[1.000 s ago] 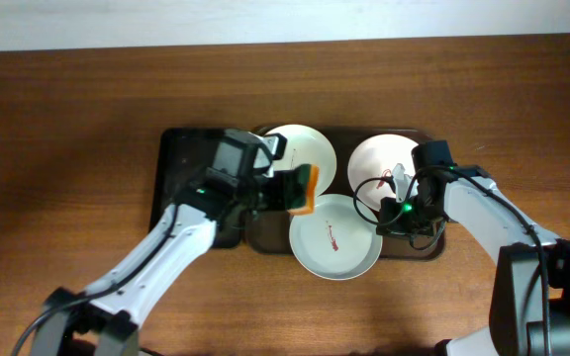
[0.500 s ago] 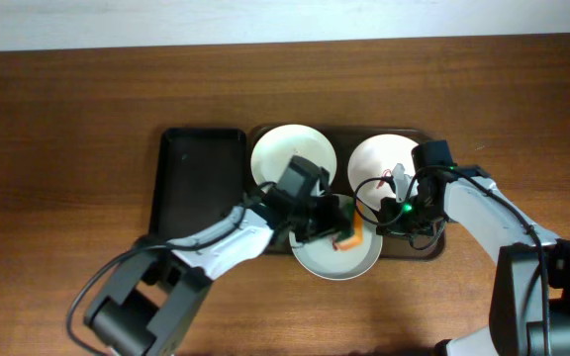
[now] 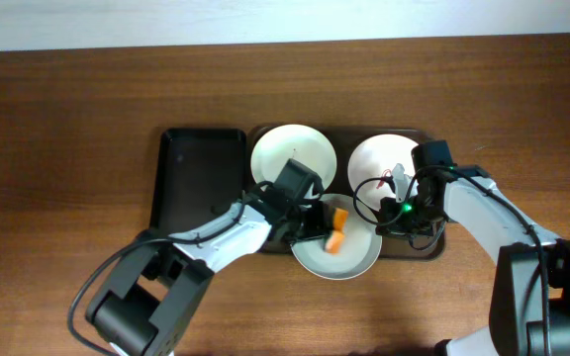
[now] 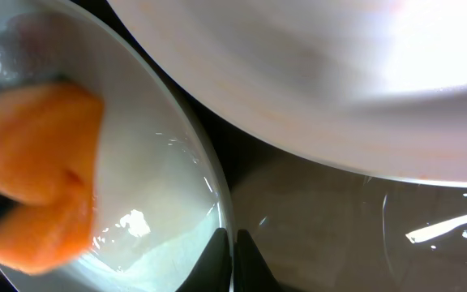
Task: Clean dirty plates on tray and stack at the side
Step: 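Wipe the pale green plate with the sponge in the left gripper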
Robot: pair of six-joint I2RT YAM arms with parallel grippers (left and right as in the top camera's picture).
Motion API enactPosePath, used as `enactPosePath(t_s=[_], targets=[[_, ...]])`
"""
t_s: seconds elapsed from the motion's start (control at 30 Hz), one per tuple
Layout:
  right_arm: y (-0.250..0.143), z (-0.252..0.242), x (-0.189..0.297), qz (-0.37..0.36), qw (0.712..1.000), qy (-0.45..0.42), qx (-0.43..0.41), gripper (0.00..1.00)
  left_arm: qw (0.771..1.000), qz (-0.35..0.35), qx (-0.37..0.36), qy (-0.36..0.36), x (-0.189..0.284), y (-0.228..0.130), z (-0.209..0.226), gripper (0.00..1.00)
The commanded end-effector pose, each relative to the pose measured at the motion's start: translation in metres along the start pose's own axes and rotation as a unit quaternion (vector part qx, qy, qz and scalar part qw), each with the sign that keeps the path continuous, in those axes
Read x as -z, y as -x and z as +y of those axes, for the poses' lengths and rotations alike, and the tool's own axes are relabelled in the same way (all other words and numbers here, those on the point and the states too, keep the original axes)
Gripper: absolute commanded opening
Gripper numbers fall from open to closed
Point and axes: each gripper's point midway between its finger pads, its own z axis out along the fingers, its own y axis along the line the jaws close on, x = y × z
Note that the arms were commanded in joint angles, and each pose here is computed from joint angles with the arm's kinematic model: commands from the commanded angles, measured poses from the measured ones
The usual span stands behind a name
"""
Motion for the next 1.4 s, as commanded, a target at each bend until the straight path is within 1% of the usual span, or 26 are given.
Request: enactPosePath(t_s=[0.0,0.03,0.13,0.17,0.2,0.27,0.3,0.37,0.43,0.53,0.77,0.9,0.97,1.1,1.17,1.27,1.33,1.37], targets=[[0.006,0.004,0.002,-0.005,1.000,0.003,0.003,0.04,0.991,-0.082,-0.099,0.037,0.032,0.034,0.001,0.00],[0.006,0.004,0.002,-0.005,1.000,0.003,0.003,0.04,0.988,-0.095,-0.120,0.029,0.040,0.038,-0.007,0.00],[0.006,0.004,0.002,-0.005,1.000,0.003,0.003,0.05,0.983,-0.124,-0.136,0.009,0.064,0.045,-0.027,0.00],[0.006,0.004,0.002,-0.005,1.000,0.003,0.003,0.10,0.981,-0.134,-0.144,0.003,0.073,0.047,-0.033,0.00],[0.006,0.004,0.002,-0.005,1.000,0.003,0.003,0.19,0.977,-0.142,-0.159,0.000,0.081,0.048,-0.038,0.00],[0.006,0.004,0.002,-0.005,1.000,0.003,0.003,0.23,0.970,-0.153,-0.189,0.002,0.091,0.049,-0.042,0.00],[0.006,0.004,0.002,-0.005,1.000,0.003,0.003,0.23,0.968,-0.160,-0.191,0.018,0.095,0.051,-0.037,0.00],[0.006,0.004,0.002,-0.005,1.000,0.003,0.003,0.24,0.965,-0.177,-0.178,0.083,0.104,0.057,-0.013,0.00],[0.005,0.004,0.002,-0.003,1.000,0.003,0.002,0.29,0.959,-0.185,-0.156,0.147,0.115,0.061,0.015,0.00],[0.003,0.003,0.001,0.002,1.000,0.002,0.000,0.31,0.957,-0.187,-0.139,0.174,0.131,0.068,0.039,0.00],[-0.001,0.003,0.000,0.010,1.000,0.001,-0.004,0.30,0.953,-0.205,-0.073,0.213,0.161,0.090,0.093,0.00],[-0.004,0.005,-0.002,0.016,1.000,0.001,0.001,0.30,0.954,-0.181,-0.038,0.238,0.160,0.086,0.125,0.00],[-0.006,0.008,-0.003,0.019,1.000,0.001,0.007,0.26,0.954,-0.165,-0.033,0.248,0.155,0.083,0.137,0.00],[-0.010,0.016,-0.008,0.026,0.999,-0.005,0.026,0.25,0.955,-0.128,-0.044,0.264,0.137,0.079,0.156,0.00],[-0.010,0.016,-0.009,0.026,0.999,-0.015,0.032,0.20,0.955,-0.109,-0.067,0.269,0.127,0.077,0.162,0.00],[-0.011,0.017,-0.010,0.027,0.999,-0.017,0.035,0.20,0.952,-0.079,-0.104,0.279,0.115,0.073,0.172,0.00],[-0.011,0.017,-0.010,0.027,0.999,-0.017,0.035,0.22,0.949,-0.065,-0.124,0.282,0.110,0.071,0.176,0.00],[-0.011,0.017,-0.010,0.028,0.999,-0.017,0.035,0.23,0.949,-0.065,-0.125,0.283,0.110,0.072,0.177,0.11]])
